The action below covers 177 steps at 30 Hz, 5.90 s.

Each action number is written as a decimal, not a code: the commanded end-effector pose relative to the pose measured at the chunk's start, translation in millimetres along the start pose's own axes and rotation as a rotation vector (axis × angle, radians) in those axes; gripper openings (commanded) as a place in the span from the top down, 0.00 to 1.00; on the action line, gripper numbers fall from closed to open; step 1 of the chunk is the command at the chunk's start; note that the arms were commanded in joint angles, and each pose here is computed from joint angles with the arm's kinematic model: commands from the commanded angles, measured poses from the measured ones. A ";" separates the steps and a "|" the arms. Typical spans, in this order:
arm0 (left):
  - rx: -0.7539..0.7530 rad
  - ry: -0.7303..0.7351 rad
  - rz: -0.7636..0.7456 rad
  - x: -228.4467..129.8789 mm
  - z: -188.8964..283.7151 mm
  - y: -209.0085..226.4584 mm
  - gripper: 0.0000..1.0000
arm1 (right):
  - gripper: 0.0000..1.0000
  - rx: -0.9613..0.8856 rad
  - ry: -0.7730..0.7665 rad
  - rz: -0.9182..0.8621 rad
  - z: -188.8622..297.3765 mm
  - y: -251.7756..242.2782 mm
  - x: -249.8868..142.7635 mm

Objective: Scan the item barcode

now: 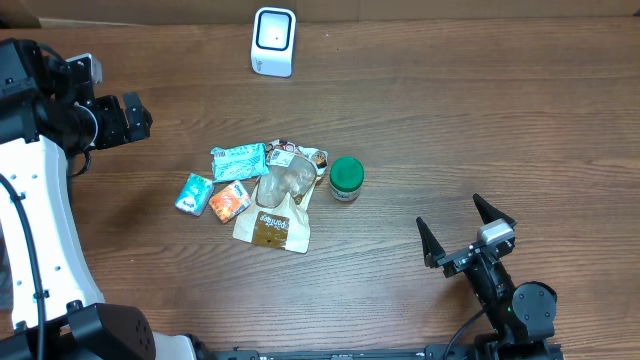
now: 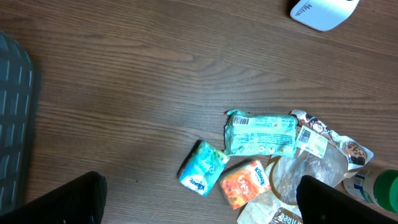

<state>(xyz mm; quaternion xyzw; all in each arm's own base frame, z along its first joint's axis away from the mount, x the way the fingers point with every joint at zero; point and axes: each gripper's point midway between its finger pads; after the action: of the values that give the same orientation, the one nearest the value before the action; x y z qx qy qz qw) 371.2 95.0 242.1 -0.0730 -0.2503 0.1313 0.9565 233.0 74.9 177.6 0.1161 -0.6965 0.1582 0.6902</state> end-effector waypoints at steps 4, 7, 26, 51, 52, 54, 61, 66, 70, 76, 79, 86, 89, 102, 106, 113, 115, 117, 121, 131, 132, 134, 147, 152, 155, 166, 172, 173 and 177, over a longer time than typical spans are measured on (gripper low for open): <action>-0.005 -0.007 -0.030 0.4 2.1 -1.8 0.01 | 0.00 -0.013 -0.002 -0.025 -0.2 -1.9 -2.1; -0.005 -0.008 -0.030 0.5 2.1 -1.8 0.00 | 0.00 -0.023 -0.012 -0.023 0.3 -3.7 2.2; -0.005 -0.007 -0.030 0.4 2.1 -1.8 0.00 | 0.00 0.064 0.414 -0.165 -48.2 -11.0 109.5; -0.005 -0.007 -0.030 0.4 2.1 -1.8 0.00 | 0.00 0.331 0.903 -0.388 -139.7 25.8 44.9; -0.005 -0.007 -0.030 0.4 2.1 -1.8 0.00 | 0.00 0.320 0.921 -0.371 -144.4 32.1 38.3; -0.005 -0.007 -0.030 0.4 2.1 -1.8 0.00 | 0.00 0.269 0.955 -0.342 -152.2 40.5 25.5; -0.005 -0.007 -0.030 0.4 2.1 -1.8 0.00 | 0.00 0.118 1.055 -0.224 -169.5 63.3 -20.7; -0.005 -0.007 -0.030 0.4 2.1 -1.8 0.00 | 0.00 0.093 1.086 -0.173 -183.7 71.6 -50.9; -0.005 -0.007 -0.030 0.4 2.1 -1.8 0.00 | 0.00 0.082 1.108 -0.202 -190.6 74.5 -68.5; -0.005 -0.007 -0.030 0.4 2.1 -1.8 0.00 | 0.07 0.096 1.143 -0.188 -190.4 83.7 -84.6; -0.005 -0.007 -0.030 0.4 2.1 -1.8 0.00 | 0.07 0.116 1.152 -0.174 -188.6 93.9 -86.9; -0.005 -0.007 -0.030 0.4 2.1 -1.8 0.00 | 0.09 0.126 1.166 -0.166 -184.0 99.6 -90.5; -0.005 -0.007 -0.030 0.4 2.1 -1.8 0.00 | 0.09 0.124 1.175 -0.165 -181.6 99.3 -92.9; -0.005 -0.007 -0.030 0.4 2.1 -1.8 0.00 | 0.05 0.192 1.124 -0.120 -196.5 104.5 -57.2; -0.005 -0.007 -0.030 0.4 2.1 -1.8 0.00 | 0.05 0.245 1.139 -0.154 -191.7 114.6 -61.7; -0.005 -0.007 -0.030 0.4 2.1 -1.8 0.00 | 0.05 0.259 1.162 -0.131 -185.7 115.0 -78.2; -0.005 -0.007 -0.030 0.4 2.1 -1.8 0.00 | 0.05 0.274 1.167 -0.107 -185.7 116.0 -82.1; -0.005 -0.007 -0.030 0.4 2.1 -1.8 0.00 | 0.05 0.288 1.171 -0.088 -185.9 116.6 -86.2; -0.005 -0.007 -0.030 0.4 2.1 -1.8 0.00 | 0.05 0.302 1.191 -0.071 -185.0 121.6 -97.6; -0.005 -0.007 -0.030 0.4 2.1 -1.8 0.00 | 0.11 0.237 1.214 0.045 -188.2 119.7 -119.6; -0.005 -0.007 -0.030 0.4 2.1 -1.8 0.00 | 0.12 0.222 1.210 0.056 -189.3 116.9 -119.6; -0.005 -0.007 -0.030 0.4 2.1 -1.8 0.00 | 0.14 0.199 1.212 0.072 -189.5 112.3 -120.2; -0.005 -0.007 -0.030 0.4 2.1 -1.8 0.00 | 0.48 0.197 1.264 0.105 -178.0 105.3 -124.1; -0.005 -0.007 -0.030 0.4 2.1 -1.8 0.00 | 0.63 0.196 1.287 0.106 -176.0 104.3 -114.1; -0.005 -0.007 -0.030 0.4 2.1 -1.8 0.00 | 0.66 0.210 1.284 0.093 -178.1 106.9 -101.7; -0.005 -0.007 -0.030 0.4 2.1 -1.8 0.00 | 0.67 0.492 1.128 -0.129 -181.9 142.0 6.9; -0.005 -0.007 -0.030 0.4 2.1 -1.8 0.00 | 0.69 0.862 0.935 -0.260 -155.7 160.2 83.7; -0.005 -0.007 -0.030 0.4 2.1 -1.8 0.00 | 0.69 0.934 0.886 -0.273 -148.6 160.7 97.5; -0.005 -0.007 -0.030 0.4 2.1 -1.8 0.00 | 0.69 1.096 0.737 -0.305 -127.9 153.5 135.7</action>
<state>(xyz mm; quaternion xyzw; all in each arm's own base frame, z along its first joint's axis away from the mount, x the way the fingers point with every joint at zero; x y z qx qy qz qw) 370.9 94.9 241.8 -0.0732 -0.2496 0.1314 0.9566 314.5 267.0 230.5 0.3734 -0.1480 0.3536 0.8448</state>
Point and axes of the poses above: each gripper's point midway between its finger pads, its own z axis back along the fingers, its own y axis along the line the jaws close on, x = y × z, and after that the axes turned 2 degrees about z, right-handed
